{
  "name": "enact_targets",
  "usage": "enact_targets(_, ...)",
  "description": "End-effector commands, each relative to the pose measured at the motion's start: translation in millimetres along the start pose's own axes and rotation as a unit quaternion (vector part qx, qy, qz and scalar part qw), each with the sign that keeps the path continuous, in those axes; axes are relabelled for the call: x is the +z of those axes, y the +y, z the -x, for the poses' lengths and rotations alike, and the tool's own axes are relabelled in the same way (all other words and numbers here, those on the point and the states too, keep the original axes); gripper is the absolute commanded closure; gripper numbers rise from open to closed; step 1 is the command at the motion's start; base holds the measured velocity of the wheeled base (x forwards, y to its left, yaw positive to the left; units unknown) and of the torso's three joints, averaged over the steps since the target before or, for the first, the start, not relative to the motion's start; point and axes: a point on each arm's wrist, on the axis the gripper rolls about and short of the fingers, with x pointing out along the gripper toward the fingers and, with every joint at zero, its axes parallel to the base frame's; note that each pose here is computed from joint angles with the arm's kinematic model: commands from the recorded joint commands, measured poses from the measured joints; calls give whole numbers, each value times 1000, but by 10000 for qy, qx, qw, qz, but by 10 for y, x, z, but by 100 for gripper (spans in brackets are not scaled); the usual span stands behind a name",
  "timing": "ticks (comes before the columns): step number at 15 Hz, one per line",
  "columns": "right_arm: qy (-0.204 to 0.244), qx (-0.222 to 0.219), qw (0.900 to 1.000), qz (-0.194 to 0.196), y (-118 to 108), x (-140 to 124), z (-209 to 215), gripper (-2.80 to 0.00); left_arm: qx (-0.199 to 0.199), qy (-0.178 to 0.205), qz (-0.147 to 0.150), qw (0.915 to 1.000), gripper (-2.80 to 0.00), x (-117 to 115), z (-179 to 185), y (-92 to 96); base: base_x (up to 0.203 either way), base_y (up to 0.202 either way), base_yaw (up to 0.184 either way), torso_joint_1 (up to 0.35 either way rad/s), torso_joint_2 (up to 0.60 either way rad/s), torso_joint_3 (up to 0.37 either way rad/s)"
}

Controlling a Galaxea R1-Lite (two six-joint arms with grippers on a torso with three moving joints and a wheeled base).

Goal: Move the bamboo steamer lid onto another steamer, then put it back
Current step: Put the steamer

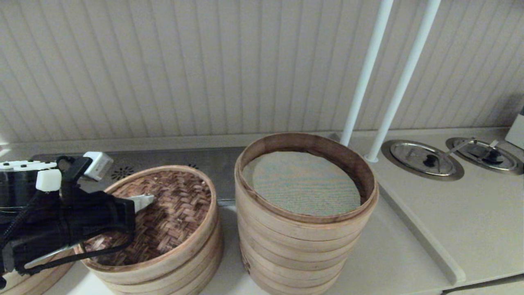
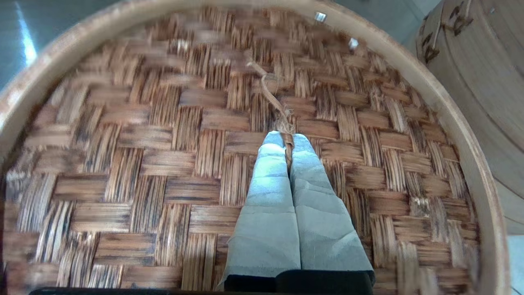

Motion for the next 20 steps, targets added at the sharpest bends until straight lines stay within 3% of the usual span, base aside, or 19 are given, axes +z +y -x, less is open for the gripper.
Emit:
enact_targets(1,13,-2,10000,0,0,-4,-2,0,-9,20,10,10000,0,-9,-51,15,0,0,0,0,0,0)
enact_targets(16,13,-5,10000,0,0,-4,-2,0,-82,132,63,9999,0,-95,0,3,0,0,0,0,0,0)
enact_targets(17,13,2,10000,0,0,-4,-2,0,-82,125,61,9999,-280,-91,0,3,0,0,0,0,0,0)
enact_targets(20,13,-4,10000,0,0,-4,-2,0,-91,31,39,9999,-280,-52,17,-5,0,0,0,0,0,0)
